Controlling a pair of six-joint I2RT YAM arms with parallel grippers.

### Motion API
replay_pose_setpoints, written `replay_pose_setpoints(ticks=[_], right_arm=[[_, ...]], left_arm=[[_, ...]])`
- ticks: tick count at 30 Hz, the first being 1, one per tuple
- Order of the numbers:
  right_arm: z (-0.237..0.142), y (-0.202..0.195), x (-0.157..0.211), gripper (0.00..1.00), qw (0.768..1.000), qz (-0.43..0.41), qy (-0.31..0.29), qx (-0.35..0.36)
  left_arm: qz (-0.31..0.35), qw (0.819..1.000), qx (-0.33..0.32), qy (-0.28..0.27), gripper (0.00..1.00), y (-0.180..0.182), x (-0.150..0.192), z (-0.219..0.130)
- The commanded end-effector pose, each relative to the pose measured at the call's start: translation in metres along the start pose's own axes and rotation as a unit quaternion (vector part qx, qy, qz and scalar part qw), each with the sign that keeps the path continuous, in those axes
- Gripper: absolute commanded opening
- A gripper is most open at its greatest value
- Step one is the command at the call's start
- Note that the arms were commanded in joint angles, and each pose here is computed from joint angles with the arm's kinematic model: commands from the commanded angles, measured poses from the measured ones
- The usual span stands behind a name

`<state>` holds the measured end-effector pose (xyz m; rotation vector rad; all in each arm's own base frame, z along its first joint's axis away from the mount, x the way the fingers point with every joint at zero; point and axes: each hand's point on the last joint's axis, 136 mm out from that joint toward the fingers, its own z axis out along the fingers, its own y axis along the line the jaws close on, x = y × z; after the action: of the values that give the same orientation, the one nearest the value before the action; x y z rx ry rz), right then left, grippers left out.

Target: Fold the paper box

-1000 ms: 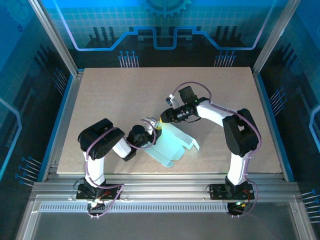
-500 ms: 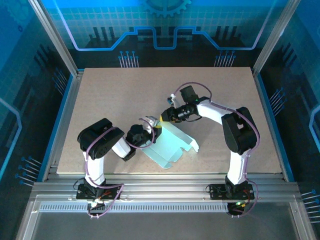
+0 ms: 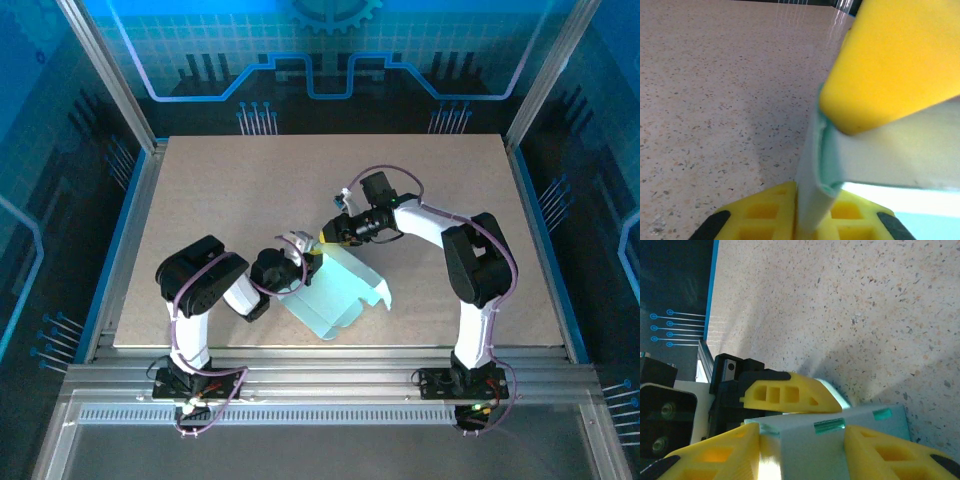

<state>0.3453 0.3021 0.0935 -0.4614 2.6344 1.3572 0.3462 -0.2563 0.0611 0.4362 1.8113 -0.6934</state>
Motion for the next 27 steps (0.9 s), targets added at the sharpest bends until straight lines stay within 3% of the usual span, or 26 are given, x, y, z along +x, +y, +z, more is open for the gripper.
replay_pose_setpoints(ticks=[1, 4, 10, 15, 20, 24, 27], right_arm=[[0.011, -0.027, 0.035, 0.46, 0.996, 0.068, 0.058, 0.020], [0.011, -0.024, 0.035, 0.46, 0.996, 0.068, 0.059, 0.014], [0.003, -0.012, 0.027, 0.48, 0.997, 0.057, 0.042, 0.008], [-0.017, 0.013, 0.010, 0.63, 1.000, 0.031, 0.001, -0.003], [-0.053, 0.036, -0.013, 0.68, 0.997, 0.018, -0.069, -0.020], [-0.088, 0.027, -0.029, 0.67, 0.989, 0.049, -0.136, -0.021], [-0.101, -0.004, -0.030, 0.63, 0.983, 0.100, -0.153, 0.010]], left_arm=[[-0.013, 0.999, -0.006, -0.030, 0.07, 0.007, -0.016, 0.002], [-0.014, 0.999, -0.003, -0.030, 0.00, 0.007, -0.016, 0.002], [-0.018, 0.999, -0.001, -0.031, 0.00, 0.007, -0.017, 0.001], [-0.030, 0.999, 0.002, -0.032, 0.00, 0.009, -0.019, -0.001], [-0.041, 0.998, 0.014, -0.039, 0.00, 0.008, -0.027, -0.005], [-0.039, 0.998, 0.022, -0.043, 0.00, 0.005, -0.032, -0.008], [-0.041, 0.997, 0.036, -0.049, 0.00, 0.000, -0.039, -0.009]])
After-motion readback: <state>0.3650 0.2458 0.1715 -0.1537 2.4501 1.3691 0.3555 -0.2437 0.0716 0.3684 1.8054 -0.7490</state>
